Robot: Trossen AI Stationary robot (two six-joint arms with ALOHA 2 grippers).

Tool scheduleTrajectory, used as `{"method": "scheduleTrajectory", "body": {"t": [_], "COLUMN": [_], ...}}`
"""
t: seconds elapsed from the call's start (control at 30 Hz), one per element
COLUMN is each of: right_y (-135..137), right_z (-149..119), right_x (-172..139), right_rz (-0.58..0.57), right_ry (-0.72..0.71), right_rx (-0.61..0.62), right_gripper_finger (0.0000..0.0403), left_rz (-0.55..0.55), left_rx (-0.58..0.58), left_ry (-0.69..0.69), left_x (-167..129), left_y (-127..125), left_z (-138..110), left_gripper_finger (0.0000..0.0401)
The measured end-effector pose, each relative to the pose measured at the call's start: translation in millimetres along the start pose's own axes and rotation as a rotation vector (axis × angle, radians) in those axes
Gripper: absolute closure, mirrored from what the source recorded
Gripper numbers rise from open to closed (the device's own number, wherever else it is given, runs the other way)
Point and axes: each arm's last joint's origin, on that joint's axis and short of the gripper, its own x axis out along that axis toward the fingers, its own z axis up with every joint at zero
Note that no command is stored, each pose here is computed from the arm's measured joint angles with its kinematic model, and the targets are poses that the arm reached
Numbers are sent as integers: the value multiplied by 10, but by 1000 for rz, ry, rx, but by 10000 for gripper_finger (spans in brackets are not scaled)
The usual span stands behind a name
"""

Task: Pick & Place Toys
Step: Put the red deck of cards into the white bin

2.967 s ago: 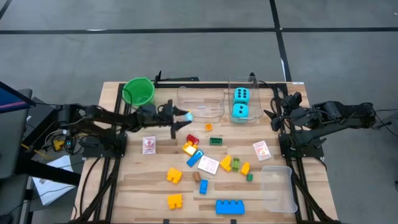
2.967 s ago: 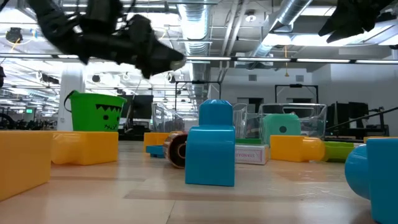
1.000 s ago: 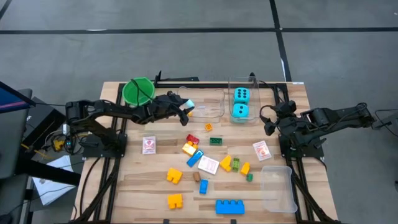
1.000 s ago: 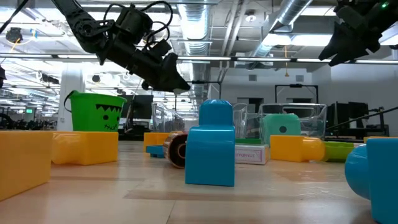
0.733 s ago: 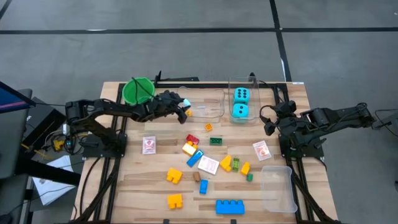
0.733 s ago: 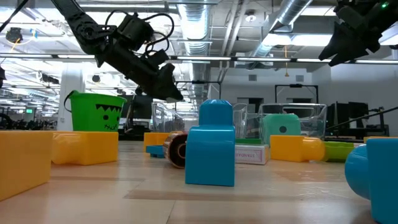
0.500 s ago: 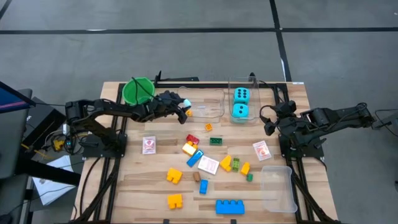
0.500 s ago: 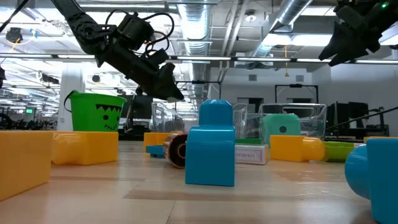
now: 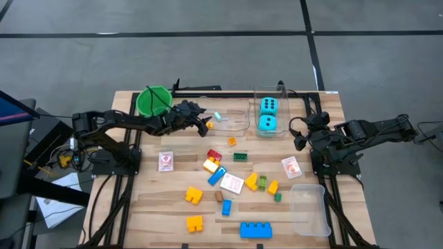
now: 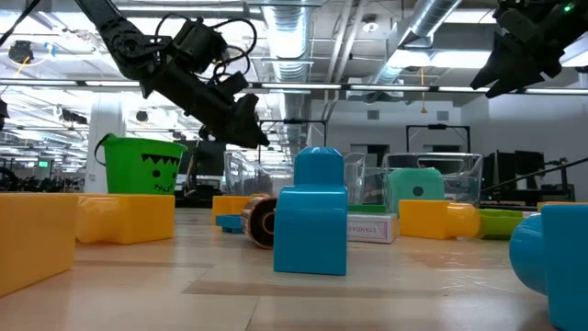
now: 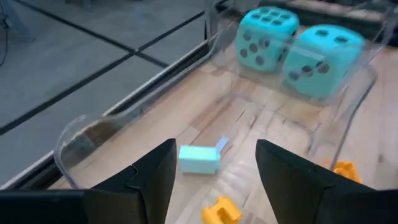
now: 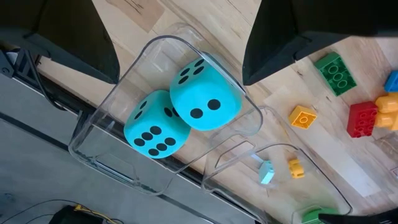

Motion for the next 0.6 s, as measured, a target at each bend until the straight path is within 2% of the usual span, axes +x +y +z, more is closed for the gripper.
{"method": "scheduleTrajectory", "body": {"t": [0.17, 0.33, 0.47, 0.6], "right_y": [-3, -16, -23, -21], "right_z": [-3, -20, -29, -27], "right_x": [0, 1, 1, 1], "right_rz": [-2, -12, -17, -16], "right_ry": [3, 16, 21, 20], "right_rx": [-3, -7, -4, -1], "right_gripper_finger": [72, 72, 72, 72], "left_rz": [-90, -250, -319, -348], "left_rx": [15, 33, -13, -108], "left_ry": [-2, 127, 245, 343], "left_x": [-231, -654, -961, -1156], "left_y": [-84, -142, -188, -243], "left_z": [119, 150, 101, -108], "left_gripper_finger": [188, 188, 188, 188]}}
